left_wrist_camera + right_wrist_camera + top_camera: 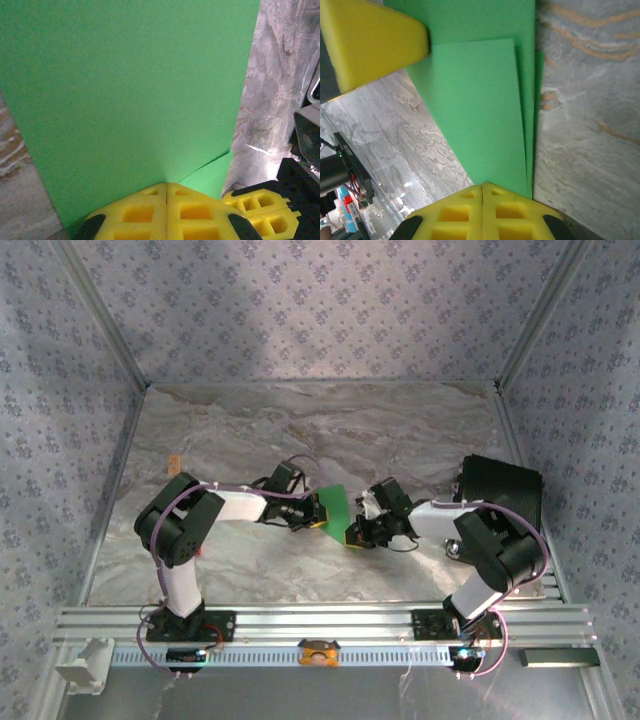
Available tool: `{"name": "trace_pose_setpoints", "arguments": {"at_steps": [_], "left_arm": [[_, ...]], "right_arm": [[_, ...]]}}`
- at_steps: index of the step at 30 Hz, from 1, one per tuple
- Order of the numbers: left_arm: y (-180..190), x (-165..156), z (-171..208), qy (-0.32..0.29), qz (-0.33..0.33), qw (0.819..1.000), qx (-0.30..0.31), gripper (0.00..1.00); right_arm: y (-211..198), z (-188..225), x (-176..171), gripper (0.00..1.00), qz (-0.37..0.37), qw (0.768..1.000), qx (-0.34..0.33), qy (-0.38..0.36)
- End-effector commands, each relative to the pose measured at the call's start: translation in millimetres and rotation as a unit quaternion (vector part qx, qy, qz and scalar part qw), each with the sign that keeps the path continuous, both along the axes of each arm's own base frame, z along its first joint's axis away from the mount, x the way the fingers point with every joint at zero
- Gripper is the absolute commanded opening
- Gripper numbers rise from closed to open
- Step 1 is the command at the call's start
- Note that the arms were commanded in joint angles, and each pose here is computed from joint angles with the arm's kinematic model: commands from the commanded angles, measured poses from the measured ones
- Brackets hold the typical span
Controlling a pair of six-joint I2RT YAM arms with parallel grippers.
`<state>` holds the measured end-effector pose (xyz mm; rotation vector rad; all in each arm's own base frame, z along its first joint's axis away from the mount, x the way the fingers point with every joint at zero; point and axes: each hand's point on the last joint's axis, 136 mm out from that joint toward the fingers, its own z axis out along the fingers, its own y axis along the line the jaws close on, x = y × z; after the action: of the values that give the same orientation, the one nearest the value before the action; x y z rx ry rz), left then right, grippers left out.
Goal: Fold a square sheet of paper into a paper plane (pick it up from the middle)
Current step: Third fold the triangle at the center of the table.
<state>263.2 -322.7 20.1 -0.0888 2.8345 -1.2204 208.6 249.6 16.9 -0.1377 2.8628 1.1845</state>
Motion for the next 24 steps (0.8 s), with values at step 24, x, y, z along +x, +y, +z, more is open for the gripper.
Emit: {"name": "trace_pose_setpoints", "arguments": {"at_steps": [24], "left_arm": [[16.8,-10.0,-14.0,0.002,0.023,1.000,0.011,0.00]], "right_arm": [[-13.9,-27.3,-9.8,0.00,-0.045,0.998,-0.037,0.034]]}}
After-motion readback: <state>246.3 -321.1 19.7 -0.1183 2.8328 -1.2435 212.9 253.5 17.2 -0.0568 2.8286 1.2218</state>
